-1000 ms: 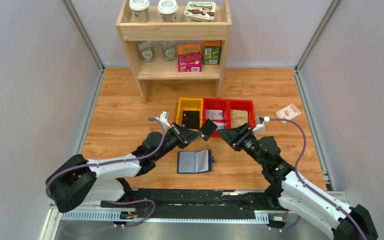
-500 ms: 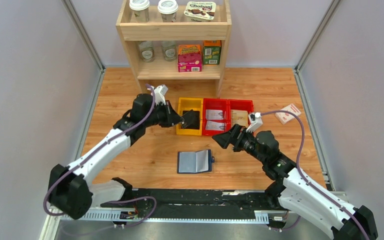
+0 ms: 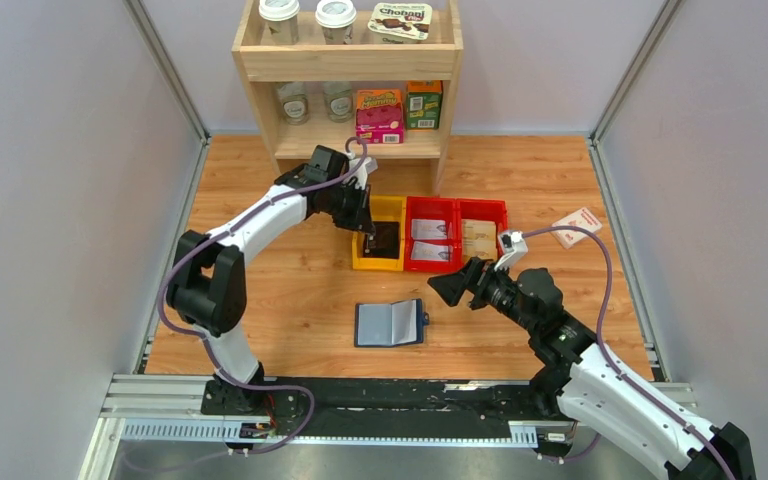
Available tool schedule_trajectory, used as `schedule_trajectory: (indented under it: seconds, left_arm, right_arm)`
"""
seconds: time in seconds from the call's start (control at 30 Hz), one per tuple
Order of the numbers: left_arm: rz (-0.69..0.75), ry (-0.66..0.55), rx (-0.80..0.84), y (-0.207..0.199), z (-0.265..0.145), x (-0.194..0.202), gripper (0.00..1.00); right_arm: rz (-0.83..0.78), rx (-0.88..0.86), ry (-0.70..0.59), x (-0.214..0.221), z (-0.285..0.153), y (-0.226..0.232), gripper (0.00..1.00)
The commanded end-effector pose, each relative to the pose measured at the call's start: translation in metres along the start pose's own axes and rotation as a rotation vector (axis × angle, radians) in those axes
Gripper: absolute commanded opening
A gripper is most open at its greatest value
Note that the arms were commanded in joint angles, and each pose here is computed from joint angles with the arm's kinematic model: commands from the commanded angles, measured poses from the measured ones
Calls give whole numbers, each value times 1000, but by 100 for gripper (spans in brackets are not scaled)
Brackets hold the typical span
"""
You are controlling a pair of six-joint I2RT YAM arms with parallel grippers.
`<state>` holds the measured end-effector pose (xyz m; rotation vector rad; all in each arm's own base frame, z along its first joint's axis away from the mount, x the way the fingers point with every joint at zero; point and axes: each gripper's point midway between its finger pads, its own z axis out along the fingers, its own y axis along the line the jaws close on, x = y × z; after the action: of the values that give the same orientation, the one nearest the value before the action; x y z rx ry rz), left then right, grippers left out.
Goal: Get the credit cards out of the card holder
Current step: Place the credit card in the storage box.
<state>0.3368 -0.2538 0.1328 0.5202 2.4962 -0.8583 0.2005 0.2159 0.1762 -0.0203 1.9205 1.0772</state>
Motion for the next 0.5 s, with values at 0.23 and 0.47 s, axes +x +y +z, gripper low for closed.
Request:
schedule_trajectory:
  seconds: [0.23,0.47]
  left_arm:
    - [65,87,35,14,28,-6,0]
    - [41,90,5,18,39,0,15]
  right_arm:
    - [-50,-49,-32,-7,-1,9,100]
    - [-43,-35,-32,-7,-1,7,100]
